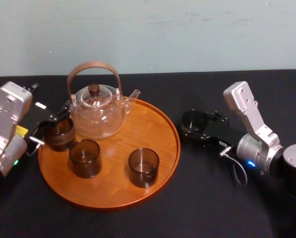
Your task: Pick up the glass from the table and place it on the tray.
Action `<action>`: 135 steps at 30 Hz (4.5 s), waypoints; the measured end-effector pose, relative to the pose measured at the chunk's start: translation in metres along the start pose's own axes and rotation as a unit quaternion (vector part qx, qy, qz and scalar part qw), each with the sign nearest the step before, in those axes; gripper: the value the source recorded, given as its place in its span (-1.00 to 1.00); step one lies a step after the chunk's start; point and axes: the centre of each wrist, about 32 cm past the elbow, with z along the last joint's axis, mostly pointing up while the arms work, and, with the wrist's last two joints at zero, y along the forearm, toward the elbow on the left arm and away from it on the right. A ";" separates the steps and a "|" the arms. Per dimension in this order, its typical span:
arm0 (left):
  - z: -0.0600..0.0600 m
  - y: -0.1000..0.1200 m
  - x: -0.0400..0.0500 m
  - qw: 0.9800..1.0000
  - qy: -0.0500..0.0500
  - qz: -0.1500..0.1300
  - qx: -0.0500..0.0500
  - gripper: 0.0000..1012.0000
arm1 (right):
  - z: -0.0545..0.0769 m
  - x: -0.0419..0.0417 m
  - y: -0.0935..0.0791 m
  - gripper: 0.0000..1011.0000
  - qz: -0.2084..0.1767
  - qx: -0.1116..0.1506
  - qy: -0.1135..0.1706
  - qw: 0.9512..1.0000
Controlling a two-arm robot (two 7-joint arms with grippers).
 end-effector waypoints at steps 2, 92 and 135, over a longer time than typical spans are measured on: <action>0.000 0.000 0.0000 1.000 0.000 0.000 0.000 0.98 | 0.002 0.0005 -0.002 0.79 0.000 0.004 -0.002 1.000; 0.000 0.000 0.0000 1.000 0.000 0.000 0.000 0.98 | 0.025 -0.0432 0.041 0.86 0.072 0.017 -0.071 0.995; 0.000 0.000 0.0000 1.000 0.000 0.000 0.000 0.98 | 0.032 -0.0145 -0.030 0.98 0.008 0.099 -0.052 0.994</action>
